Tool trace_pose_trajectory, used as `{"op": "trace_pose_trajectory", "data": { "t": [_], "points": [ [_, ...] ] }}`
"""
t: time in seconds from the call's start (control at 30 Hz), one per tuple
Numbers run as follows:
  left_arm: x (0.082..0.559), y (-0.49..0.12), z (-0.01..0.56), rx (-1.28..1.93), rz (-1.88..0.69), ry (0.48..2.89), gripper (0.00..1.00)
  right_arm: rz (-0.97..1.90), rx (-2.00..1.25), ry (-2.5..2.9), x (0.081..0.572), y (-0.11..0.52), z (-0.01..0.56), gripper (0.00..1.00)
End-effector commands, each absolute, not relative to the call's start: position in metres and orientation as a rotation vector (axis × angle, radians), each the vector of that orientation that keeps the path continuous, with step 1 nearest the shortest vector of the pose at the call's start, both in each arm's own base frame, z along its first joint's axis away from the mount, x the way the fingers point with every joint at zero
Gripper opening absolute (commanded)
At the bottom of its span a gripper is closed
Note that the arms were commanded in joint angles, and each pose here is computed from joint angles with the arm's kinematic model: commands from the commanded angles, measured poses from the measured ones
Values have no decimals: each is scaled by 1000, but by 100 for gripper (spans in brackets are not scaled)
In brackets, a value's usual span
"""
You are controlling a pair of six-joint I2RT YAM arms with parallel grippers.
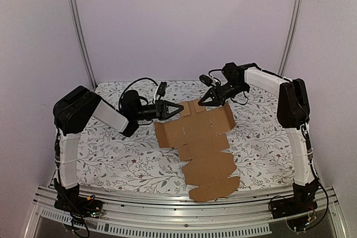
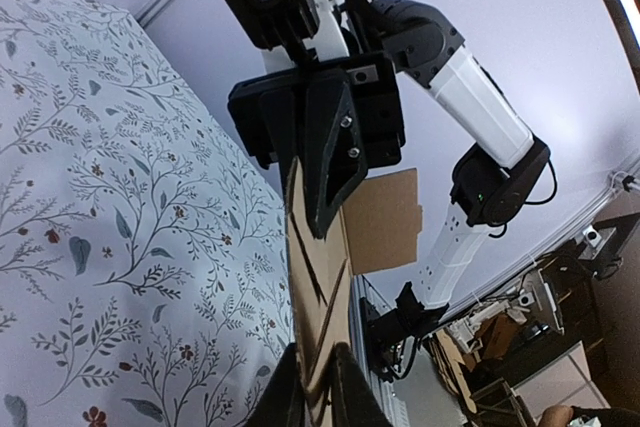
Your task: Fold the paper box
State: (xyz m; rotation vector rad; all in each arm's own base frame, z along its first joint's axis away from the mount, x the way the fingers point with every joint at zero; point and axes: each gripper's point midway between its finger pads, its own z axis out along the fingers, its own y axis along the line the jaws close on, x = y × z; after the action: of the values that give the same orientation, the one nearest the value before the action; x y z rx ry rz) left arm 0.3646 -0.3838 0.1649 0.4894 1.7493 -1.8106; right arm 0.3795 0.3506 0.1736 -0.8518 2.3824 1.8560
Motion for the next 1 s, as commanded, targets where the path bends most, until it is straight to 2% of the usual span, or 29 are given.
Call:
{"op": "trace_pose_trajectory", "data": {
  "t": [0.0, 0.13, 0.23, 0.3, 0.47, 0.63, 0.8, 0.97],
  "points": [
    [354, -393, 165, 544, -1850, 1720, 7, 1810, -849, 2424, 378, 357, 168, 0],
    [354, -391, 163, 525, -1853, 1735, 0, 1814, -846, 2427, 377, 356, 167, 0],
    [355, -389, 163, 508, -1849, 1736, 0, 1860, -844, 2410, 373, 357, 171, 9],
    [356, -388, 164, 501, -1843, 1733, 0, 1861, -839, 2421, 372, 356, 168, 10],
    [358, -386, 165, 493, -1837, 1732, 0, 1848, -843, 2429, 370, 355, 165, 0],
    [361, -386, 162, 482, -1818, 1757, 1, 1813, -873, 2417, 369, 354, 166, 0],
    [363, -377, 148, 509, -1642, 1881, 23, 1717, -919, 2410, 371, 352, 168, 0],
    [354, -372, 146, 658, -1467, 2016, 29, 1712, -946, 2390, 367, 352, 175, 0]
  ]
}}
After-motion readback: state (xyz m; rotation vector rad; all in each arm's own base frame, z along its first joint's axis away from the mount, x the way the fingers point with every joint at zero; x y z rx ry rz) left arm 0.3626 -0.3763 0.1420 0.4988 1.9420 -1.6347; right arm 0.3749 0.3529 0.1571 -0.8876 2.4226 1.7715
